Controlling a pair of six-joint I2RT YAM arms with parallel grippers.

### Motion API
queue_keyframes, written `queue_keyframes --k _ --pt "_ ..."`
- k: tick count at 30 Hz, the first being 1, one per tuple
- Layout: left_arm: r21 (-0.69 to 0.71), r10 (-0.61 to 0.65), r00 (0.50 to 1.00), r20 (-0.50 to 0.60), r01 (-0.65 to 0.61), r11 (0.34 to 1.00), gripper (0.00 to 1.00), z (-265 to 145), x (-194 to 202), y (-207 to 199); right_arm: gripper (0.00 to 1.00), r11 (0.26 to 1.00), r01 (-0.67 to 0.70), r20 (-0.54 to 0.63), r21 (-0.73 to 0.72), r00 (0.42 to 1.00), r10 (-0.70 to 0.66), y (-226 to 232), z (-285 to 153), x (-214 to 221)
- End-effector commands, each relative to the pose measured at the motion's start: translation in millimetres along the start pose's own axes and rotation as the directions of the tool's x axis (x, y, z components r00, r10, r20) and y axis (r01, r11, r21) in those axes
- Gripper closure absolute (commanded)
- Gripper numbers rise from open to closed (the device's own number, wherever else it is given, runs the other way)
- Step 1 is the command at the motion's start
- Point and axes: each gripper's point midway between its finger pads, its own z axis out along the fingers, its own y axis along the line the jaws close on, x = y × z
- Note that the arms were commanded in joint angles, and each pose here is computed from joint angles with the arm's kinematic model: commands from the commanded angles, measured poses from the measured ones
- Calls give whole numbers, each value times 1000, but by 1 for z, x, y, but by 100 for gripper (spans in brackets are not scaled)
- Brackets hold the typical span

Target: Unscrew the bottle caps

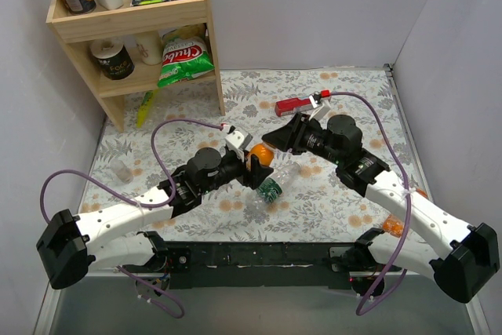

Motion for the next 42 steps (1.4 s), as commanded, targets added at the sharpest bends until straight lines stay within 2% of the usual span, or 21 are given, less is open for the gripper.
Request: queue_keyframes --k 1,7,12,14,15,17,23,24,25,29,32,35,38,39,40,41,42 --pt "150 -34 996 88 21 988 76 -11 -30 -17 99 986 126 70 -111 991 -118 28 -10 -14" --pt "306 -25 994 102 -7 952 76 -21 -41 -34 99 950 231 76 -208 973 -220 46 -18 -19" --pt "435 -42 992 120 -15 901 76 -33 -52 -48 99 891 340 106 -299 940 -323 64 -22 -24" --pt "528 -46 994 97 -12 849 77 -42 -48 -59 99 860 376 108 -346 926 -361 72 -25 -22" --pt "563 -55 991 119 -22 826 77 -47 -56 -62 99 833 415 125 -365 909 -398 76 -27 -24" --pt "658 -38 996 86 -28 752 77 -59 -51 -74 99 770 467 143 -435 880 -453 89 -34 -20" --pt "803 -12 1000 5 3 595 77 -79 -44 -90 99 603 548 149 -580 799 -583 109 -46 -7" --pt "816 -3 1000 12 -8 579 77 -81 -45 -91 99 591 547 141 -593 793 -593 110 -47 -5" --pt "824 -6 1000 -12 13 567 77 -81 -43 -91 99 550 560 149 -620 772 -618 115 -48 -4" --pt "848 4 999 -49 39 529 77 -85 -39 -93 99 512 563 123 -649 742 -659 114 -46 0" --pt "838 3 999 -36 29 544 77 -80 -39 -91 99 514 578 114 -634 726 -678 110 -45 0" --pt "808 -8 999 -52 46 588 77 -71 -39 -85 99 547 591 99 -592 727 -679 103 -41 -3" --pt "744 -13 999 -40 38 667 76 -54 -40 -73 96 604 607 88 -517 740 -667 96 -35 -13" --pt "703 -4 999 -48 36 710 75 -47 -35 -65 86 622 609 88 -491 746 -660 95 -35 -17" --pt "663 -3 999 -39 28 748 75 -41 -35 -58 65 654 615 76 -441 751 -656 88 -32 -22" --pt "572 -17 1000 -13 21 820 74 -29 -39 -43 55 664 622 82 -415 752 -654 88 -32 -27" --pt "522 -11 1000 -23 21 853 74 -26 -38 -35 47 683 620 72 -385 758 -648 84 -32 -30"
